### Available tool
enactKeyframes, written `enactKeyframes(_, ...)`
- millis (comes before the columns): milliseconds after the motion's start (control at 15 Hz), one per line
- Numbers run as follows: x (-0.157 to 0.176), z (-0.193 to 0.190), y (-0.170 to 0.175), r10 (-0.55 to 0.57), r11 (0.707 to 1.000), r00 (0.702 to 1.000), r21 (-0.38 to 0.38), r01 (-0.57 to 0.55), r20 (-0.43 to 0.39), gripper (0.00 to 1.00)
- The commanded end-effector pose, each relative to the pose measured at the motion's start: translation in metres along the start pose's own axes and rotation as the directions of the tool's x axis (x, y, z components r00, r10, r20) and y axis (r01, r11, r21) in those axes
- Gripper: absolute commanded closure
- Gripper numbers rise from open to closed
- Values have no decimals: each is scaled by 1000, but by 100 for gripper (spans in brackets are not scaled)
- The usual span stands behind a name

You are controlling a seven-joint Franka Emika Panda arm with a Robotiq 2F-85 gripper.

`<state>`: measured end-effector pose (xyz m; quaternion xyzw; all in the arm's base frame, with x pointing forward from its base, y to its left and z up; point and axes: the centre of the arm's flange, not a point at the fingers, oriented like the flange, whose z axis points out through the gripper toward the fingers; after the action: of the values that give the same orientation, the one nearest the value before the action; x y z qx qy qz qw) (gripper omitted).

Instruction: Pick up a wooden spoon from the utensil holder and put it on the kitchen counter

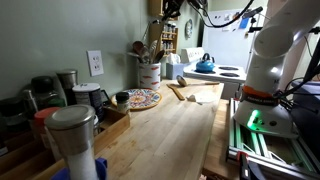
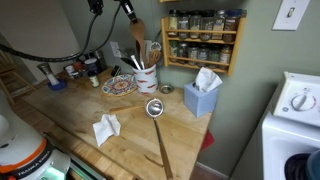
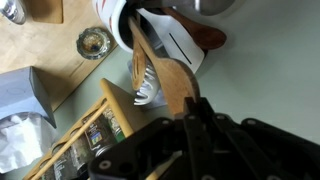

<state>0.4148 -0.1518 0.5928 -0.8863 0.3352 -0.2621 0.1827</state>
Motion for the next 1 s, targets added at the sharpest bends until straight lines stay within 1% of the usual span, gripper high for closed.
enactKeyframes(0,-16,-22,-8,32,999,999,3,-32,18,98)
enactKeyframes(133,-22,-34,-14,42,999,999,13,-43,17,98)
enactKeyframes(400,-34,-61,-29,39,998,999,43,-38,-17,98)
enactKeyframes(600,-43,-74,-38,52,998,999,44,-52,-8,98)
enactKeyframes(733,-50,-83,-41,67,997,997,36,-68,23,98)
enactKeyframes(933,-66,-92,-41,49,998,990,21,-52,129,98)
